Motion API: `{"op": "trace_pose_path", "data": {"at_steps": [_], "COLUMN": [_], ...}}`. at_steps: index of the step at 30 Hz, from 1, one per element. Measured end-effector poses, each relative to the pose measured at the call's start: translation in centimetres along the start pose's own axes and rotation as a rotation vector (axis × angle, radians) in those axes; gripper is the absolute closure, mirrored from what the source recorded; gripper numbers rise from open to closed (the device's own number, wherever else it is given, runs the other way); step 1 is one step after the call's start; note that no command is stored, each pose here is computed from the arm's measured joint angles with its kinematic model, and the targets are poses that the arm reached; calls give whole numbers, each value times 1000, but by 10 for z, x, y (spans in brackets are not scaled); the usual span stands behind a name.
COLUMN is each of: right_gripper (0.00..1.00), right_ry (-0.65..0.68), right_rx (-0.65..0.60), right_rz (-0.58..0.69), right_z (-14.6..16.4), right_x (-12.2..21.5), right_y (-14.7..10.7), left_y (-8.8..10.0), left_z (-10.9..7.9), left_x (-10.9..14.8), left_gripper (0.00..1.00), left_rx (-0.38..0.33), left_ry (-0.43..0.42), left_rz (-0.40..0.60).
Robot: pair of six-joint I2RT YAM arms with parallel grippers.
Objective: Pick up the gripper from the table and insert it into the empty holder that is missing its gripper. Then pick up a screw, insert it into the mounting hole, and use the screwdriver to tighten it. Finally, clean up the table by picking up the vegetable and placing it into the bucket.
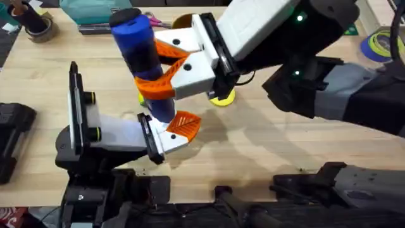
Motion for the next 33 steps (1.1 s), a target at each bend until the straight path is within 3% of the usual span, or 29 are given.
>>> {"op": "trace_pose_path", "data": {"at_steps": [33], "right_gripper": [978], "right_ry": [-9], "right_rx": [-11], "right_rz": [6], "right_z": [-1], "right_x": [0], "right_y": [-2], "left_y": [0], "left_z": [0], "left_x": [0], "left_gripper": [996], "left_rx": [1], "left_ry": [-3], "left_rz": [1]}}
Point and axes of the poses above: each hand's point on the last joint's axis, 136 mm out from that joint toward the fingers, its own x axis back along the fingers, its own z axis along the line the jaws close on, y = z × x, the point moved 8 cm from there along x, back along the fingers, and after that the axes turned 15 degrees about x, right-handed, at the moved point
